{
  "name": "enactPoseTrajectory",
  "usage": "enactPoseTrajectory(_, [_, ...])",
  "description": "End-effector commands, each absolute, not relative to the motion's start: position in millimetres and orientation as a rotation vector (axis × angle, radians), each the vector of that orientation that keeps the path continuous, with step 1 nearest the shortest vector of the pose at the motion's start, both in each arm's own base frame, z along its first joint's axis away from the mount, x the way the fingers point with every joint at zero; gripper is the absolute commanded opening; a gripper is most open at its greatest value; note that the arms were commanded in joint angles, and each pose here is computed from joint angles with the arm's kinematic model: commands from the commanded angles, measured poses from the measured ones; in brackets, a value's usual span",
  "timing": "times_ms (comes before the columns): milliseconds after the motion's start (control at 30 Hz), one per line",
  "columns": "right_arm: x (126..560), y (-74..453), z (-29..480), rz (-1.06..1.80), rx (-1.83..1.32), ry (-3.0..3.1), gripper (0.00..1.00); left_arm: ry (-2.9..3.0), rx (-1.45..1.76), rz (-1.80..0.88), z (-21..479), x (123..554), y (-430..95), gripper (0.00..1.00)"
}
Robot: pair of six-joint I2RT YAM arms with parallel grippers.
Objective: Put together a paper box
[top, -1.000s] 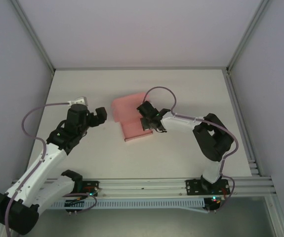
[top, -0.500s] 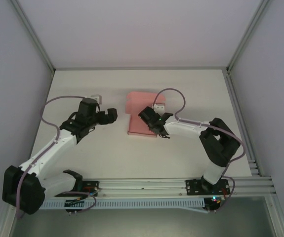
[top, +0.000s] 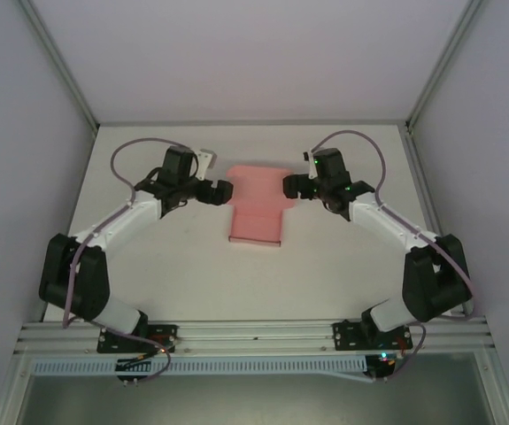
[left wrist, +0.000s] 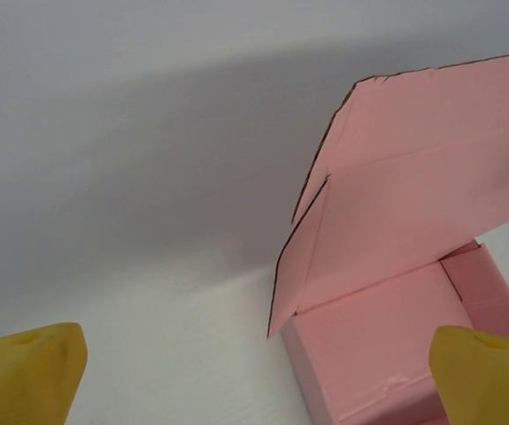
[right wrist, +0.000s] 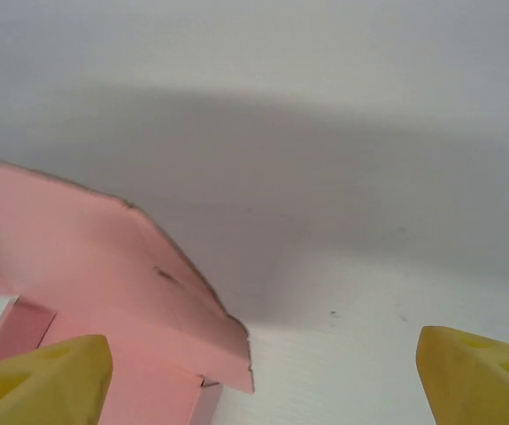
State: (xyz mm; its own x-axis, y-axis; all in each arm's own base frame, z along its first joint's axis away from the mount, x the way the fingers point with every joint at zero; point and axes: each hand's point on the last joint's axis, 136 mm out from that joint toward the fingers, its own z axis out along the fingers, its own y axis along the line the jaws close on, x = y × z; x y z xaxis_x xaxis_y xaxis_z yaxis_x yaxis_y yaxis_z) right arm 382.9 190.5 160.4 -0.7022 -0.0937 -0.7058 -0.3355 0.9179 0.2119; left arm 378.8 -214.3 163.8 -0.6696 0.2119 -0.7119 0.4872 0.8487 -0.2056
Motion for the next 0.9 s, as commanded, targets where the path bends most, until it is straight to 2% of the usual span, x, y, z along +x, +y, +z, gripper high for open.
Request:
enactPoseTrajectory(0, [375, 224, 159, 0.567, -0.661, 2.306, 0.85, 2.245, 0.677, -0.563, 169, 385, -233, 0.93])
enactPoseTrajectory(167, [375, 235, 140, 0.616, -0.789, 2.382, 0.81, 2.245, 0.799, -0.579, 158, 385, -242, 0.78])
enactPoseTrajectory(300, [384, 234, 134, 0.61, -0.761, 2.391, 0.79, 2.247, 0.835, -0.57, 150, 390, -244, 0.75])
enactPoseTrajectory(467, [383, 236, 130, 0.657, -0.785, 2.386, 0.76, 2.271, 0.889, -0.623, 140, 391, -254, 0.57])
enactPoseTrajectory(567, [381, 235, 127, 0.666, -0.79, 2.399, 0.7, 2.264, 0.921, -0.686, 137, 388, -262, 0.45])
enactPoseTrajectory(600, [380, 235, 127, 0.672, -0.79, 2.401, 0.66, 2.267, 0.919, -0.69, 136, 389, -263, 0.39])
enactPoseTrajectory(667, [375, 239, 127, 0.708, -0.82, 2.401, 0.51, 2.276, 0.912, -0.699, 134, 390, -265, 0.22])
enactPoseTrajectory(700, [373, 239, 126, 0.72, -0.832, 2.402, 0.4, 2.279, 0.906, -0.703, 133, 390, -266, 0.14])
enactPoseTrajectory(733, [372, 239, 126, 0.721, -0.827, 2.408, 0.23, 2.276, 0.9, -0.706, 135, 390, -267, 0.08])
enactPoseTrajectory(767, [372, 238, 126, 0.714, -0.828, 2.41, 0.15, 2.264, 0.903, -0.704, 137, 389, -268, 0.02])
enactPoseTrajectory(867, [374, 233, 128, 0.672, -0.801, 2.415, 0.05, 2.244, 0.868, -0.671, 146, 389, -267, 0.0])
